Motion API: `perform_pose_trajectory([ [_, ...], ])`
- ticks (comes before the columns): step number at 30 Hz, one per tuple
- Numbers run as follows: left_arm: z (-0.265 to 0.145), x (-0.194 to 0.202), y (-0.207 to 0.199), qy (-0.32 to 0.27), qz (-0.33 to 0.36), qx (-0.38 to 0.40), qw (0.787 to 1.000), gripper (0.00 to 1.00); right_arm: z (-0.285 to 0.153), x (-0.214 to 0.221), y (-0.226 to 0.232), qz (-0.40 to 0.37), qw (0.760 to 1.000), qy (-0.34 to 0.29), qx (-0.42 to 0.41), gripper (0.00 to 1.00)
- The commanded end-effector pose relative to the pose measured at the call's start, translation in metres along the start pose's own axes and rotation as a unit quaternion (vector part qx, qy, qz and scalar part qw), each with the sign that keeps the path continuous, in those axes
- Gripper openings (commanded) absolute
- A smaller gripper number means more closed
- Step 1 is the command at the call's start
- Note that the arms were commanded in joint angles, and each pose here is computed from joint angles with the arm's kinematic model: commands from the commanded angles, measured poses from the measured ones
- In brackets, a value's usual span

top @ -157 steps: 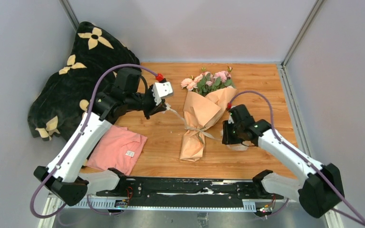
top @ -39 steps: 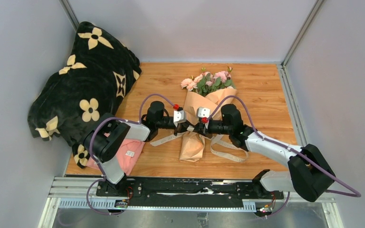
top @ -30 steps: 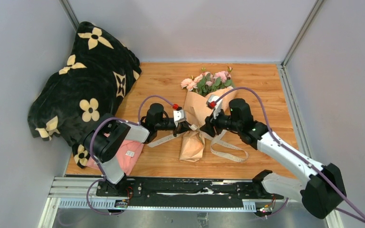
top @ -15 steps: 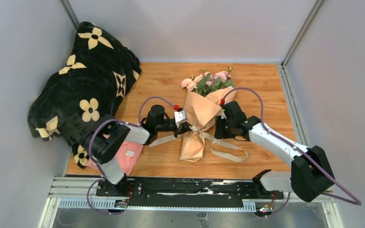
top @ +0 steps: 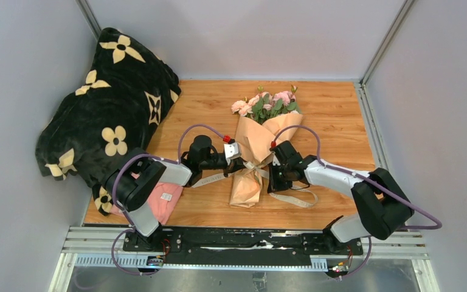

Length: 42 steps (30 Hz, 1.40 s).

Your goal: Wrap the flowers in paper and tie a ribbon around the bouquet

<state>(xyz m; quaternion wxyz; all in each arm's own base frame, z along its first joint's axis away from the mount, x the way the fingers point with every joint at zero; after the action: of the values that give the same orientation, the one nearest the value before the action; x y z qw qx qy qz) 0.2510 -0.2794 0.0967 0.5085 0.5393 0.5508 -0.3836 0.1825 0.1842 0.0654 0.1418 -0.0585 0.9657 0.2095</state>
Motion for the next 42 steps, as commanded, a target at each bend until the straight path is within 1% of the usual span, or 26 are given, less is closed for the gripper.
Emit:
perform_pose_trajectory([
  [1,0.0,-0.009,-0.002,-0.011,0.018,-0.003,1.0,0.0,0.0,0.014,-0.019,0.028,0.998,0.027,0.055,0.0],
  [3,-0.001,-0.01,-0.002,-0.011,0.022,-0.005,1.0,0.0,-0.022,0.002,-0.027,0.047,0.997,-0.005,0.062,0.0],
  [6,-0.002,-0.009,-0.003,-0.01,0.027,-0.004,1.0,0.0,-0.078,-0.028,-0.027,0.055,0.993,-0.093,0.051,0.0],
  [8,-0.003,-0.008,-0.004,-0.01,0.03,-0.003,0.999,0.0,-0.13,-0.056,-0.01,0.019,0.981,-0.194,0.013,0.0],
  [9,-0.003,-0.008,-0.005,-0.01,0.033,-0.003,0.999,0.0,-0.152,-0.067,0.004,-0.016,0.971,-0.236,-0.023,0.0],
  [10,-0.003,-0.008,-0.006,-0.009,0.037,-0.002,0.999,0.0,-0.173,-0.079,0.025,-0.054,0.957,-0.276,-0.076,0.0],
  [11,-0.003,-0.007,-0.005,-0.008,0.04,-0.007,0.999,0.0,-0.194,-0.094,0.051,-0.1,0.933,-0.314,-0.144,0.0],
  [13,-0.003,-0.008,-0.004,-0.008,0.044,-0.016,0.999,0.0,-0.227,-0.112,0.098,-0.181,0.881,-0.354,-0.255,0.0],
  [14,-0.003,-0.008,-0.004,-0.008,0.046,-0.017,0.999,0.0,-0.243,-0.122,0.119,-0.22,0.854,-0.375,-0.285,0.0],
  [16,-0.003,-0.009,-0.007,-0.009,0.051,-0.013,0.999,0.0,-0.255,-0.14,0.153,-0.277,0.815,-0.406,-0.308,0.0],
  [18,-0.004,-0.01,-0.009,-0.011,0.054,-0.008,0.998,0.0,-0.26,-0.161,0.181,-0.305,0.791,-0.421,-0.323,0.0],
  [20,-0.005,-0.011,-0.011,-0.012,0.057,-0.008,0.998,0.0,-0.258,-0.183,0.204,-0.308,0.784,-0.42,-0.338,0.0],
  [22,-0.007,-0.011,-0.013,-0.012,0.059,-0.008,0.998,0.0,-0.245,-0.203,0.223,-0.3,0.788,-0.412,-0.347,0.0],
  [23,-0.008,-0.011,-0.014,-0.012,0.062,-0.006,0.998,0.0,-0.238,-0.213,0.231,-0.288,0.795,-0.408,-0.344,0.0],
  [24,-0.009,-0.011,-0.015,-0.011,0.066,-0.005,0.998,0.0,-0.218,-0.226,0.234,-0.268,0.813,-0.395,-0.333,0.0],
  [27,-0.011,-0.01,-0.018,-0.01,0.067,-0.002,0.998,0.0,-0.18,-0.25,0.249,-0.231,0.839,-0.382,-0.31,0.0],
  [29,-0.012,-0.01,-0.02,-0.01,0.067,-0.001,0.998,0.0,-0.149,-0.258,0.259,-0.228,0.854,-0.367,-0.29,0.0],
  [30,-0.013,-0.01,-0.02,-0.01,0.067,-0.001,0.998,0.0,-0.134,-0.258,0.262,-0.23,0.866,-0.349,-0.274,0.0],
  [32,-0.013,-0.011,-0.02,-0.011,0.065,-0.002,0.998,0.0,-0.101,-0.256,0.268,-0.246,0.88,-0.314,-0.258,0.0],
  [34,-0.014,-0.011,-0.021,-0.01,0.064,-0.004,0.998,0.0,-0.082,-0.253,0.27,-0.26,0.894,-0.274,-0.243,0.0],
  [35,-0.015,-0.011,-0.021,-0.01,0.064,-0.006,0.998,0.0,-0.076,-0.252,0.268,-0.264,0.898,-0.258,-0.241,0.08],
  [37,-0.016,-0.009,-0.022,-0.008,0.06,-0.008,0.998,0.0,-0.077,-0.25,0.263,-0.278,0.893,-0.24,-0.261,0.34],
  [38,-0.016,-0.01,-0.022,-0.01,0.061,-0.01,0.998,0.0,-0.084,-0.25,0.254,-0.281,0.889,-0.24,-0.27,0.58],
  [39,-0.017,-0.01,-0.022,-0.01,0.06,-0.01,0.998,0.0,-0.09,-0.254,0.245,-0.279,0.888,-0.249,-0.269,0.67],
  [40,-0.017,-0.01,-0.022,-0.011,0.059,-0.012,0.998,0.0,-0.095,-0.252,0.237,-0.281,0.885,-0.255,-0.268,0.71],
  [42,-0.018,-0.01,-0.02,-0.011,0.054,-0.023,0.998,0.0,-0.114,-0.245,0.205,-0.287,0.881,-0.278,-0.255,0.73],
])
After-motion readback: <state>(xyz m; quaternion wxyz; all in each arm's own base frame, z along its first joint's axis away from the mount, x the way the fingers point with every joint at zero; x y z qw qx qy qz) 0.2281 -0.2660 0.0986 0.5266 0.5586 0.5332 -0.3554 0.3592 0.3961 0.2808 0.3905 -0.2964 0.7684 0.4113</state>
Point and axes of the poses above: each gripper's point midway between its finger pads, its own z axis out along the fingers, its own y axis along the line the jaws close on, x = y × z, the point moved 5 cm from there along -z, back along the fingers, and after that the axes turned 5 degrees about z, right-handed, at the moved point
